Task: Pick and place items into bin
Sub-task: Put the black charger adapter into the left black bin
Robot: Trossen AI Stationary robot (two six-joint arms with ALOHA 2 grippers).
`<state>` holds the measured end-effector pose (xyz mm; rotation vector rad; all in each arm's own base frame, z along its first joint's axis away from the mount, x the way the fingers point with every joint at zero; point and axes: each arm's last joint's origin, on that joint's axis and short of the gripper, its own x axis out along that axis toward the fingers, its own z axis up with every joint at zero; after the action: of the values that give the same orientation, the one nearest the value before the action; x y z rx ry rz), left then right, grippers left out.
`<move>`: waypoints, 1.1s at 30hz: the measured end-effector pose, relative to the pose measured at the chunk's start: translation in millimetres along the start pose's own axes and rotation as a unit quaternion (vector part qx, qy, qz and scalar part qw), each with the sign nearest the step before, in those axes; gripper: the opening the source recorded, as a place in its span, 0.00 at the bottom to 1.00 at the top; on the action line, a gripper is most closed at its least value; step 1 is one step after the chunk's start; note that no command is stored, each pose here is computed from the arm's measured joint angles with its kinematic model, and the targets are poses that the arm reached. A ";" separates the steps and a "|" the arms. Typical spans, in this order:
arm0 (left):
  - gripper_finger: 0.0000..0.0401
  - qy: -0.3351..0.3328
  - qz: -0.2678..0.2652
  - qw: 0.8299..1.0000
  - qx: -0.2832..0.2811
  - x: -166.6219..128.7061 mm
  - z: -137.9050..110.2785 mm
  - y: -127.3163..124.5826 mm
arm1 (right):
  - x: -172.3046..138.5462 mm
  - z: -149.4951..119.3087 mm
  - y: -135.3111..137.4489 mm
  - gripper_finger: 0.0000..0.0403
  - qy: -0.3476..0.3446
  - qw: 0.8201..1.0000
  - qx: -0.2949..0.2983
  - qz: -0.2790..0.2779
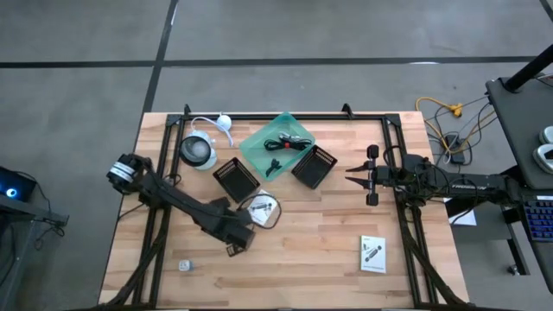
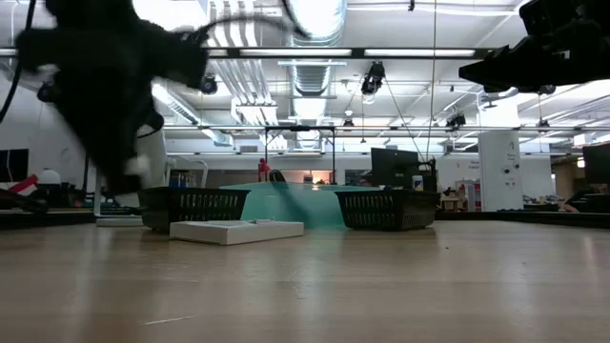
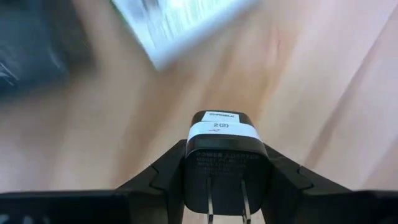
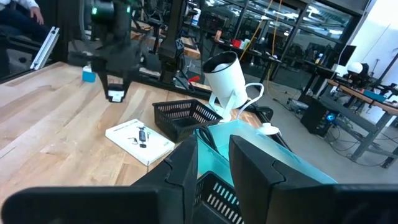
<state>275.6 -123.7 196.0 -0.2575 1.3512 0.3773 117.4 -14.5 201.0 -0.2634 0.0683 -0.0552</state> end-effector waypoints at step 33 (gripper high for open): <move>0.66 -0.033 0.045 0.995 -0.079 -10.2 65.4 96.5 | 0.1 -0.2 0.0 0.18 0.001 1.000 0.000 0.000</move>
<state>293.1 -11.2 222.8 -0.3124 1.2718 0.5653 117.5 -14.5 200.8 -0.2639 0.0706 -0.0548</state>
